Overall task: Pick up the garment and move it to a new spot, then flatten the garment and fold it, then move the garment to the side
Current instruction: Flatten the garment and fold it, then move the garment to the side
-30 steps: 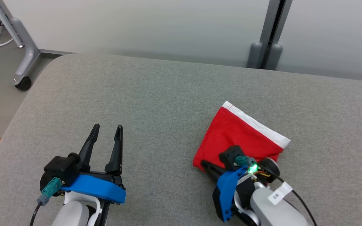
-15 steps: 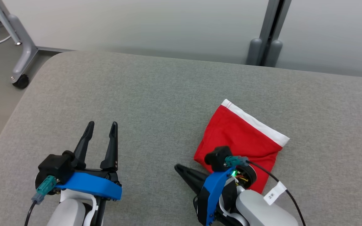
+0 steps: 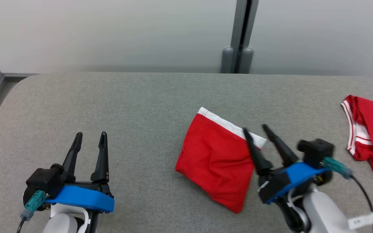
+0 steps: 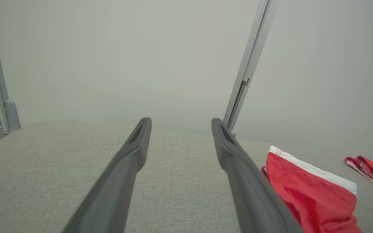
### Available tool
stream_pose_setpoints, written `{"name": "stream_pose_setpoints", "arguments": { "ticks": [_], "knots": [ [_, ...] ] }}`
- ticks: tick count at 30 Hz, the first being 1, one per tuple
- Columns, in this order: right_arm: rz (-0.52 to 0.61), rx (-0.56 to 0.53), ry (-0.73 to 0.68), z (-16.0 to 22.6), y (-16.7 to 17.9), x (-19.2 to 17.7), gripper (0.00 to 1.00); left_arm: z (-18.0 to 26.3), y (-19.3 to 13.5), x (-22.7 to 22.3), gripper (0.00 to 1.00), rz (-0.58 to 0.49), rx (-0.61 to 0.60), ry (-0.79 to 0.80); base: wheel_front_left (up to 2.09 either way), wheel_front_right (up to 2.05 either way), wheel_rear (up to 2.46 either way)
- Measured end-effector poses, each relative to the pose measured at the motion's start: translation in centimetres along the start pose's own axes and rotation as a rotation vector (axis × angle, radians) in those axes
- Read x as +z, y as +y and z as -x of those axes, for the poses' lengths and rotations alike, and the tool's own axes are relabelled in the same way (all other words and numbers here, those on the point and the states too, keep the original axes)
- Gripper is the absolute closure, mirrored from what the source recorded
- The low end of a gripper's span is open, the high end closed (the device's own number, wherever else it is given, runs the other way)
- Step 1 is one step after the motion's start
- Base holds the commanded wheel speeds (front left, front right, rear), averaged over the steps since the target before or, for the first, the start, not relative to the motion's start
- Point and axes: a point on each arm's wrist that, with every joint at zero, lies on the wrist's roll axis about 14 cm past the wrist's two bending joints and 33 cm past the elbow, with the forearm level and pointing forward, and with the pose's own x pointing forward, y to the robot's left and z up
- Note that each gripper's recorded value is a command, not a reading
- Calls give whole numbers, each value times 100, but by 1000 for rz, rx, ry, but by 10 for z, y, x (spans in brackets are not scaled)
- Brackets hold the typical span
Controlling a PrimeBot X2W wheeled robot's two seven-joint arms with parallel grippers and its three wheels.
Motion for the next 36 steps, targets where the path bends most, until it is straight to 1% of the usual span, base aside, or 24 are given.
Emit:
{"name": "stream_pose_setpoints", "arguments": {
  "ticks": [2,6,10,13,18,23,36],
  "knots": [
    [3,-86,-35,15,-24,9,0,-1,-3,0,0,-1,-9,-2,0,0,0],
    [27,-226,-56,47,-60,20,0,-2,-7,-1,0,-8,-26,2,0,0,0],
    [58,-330,-90,75,-86,34,0,-2,-10,1,0,-11,-35,-2,0,0,0],
    [75,-380,-109,92,-97,40,0,2,-10,-2,0,-22,-38,10,0,0,0],
    [93,-428,-119,110,-106,43,0,8,-8,-6,0,-27,-31,21,0,0,0],
    [92,-455,-112,120,-112,39,0,13,-4,-7,0,-28,-17,26,0,0,0],
    [64,-444,-94,118,-109,31,0,16,1,-7,0,-39,-8,31,0,0,0]
  ]
}}
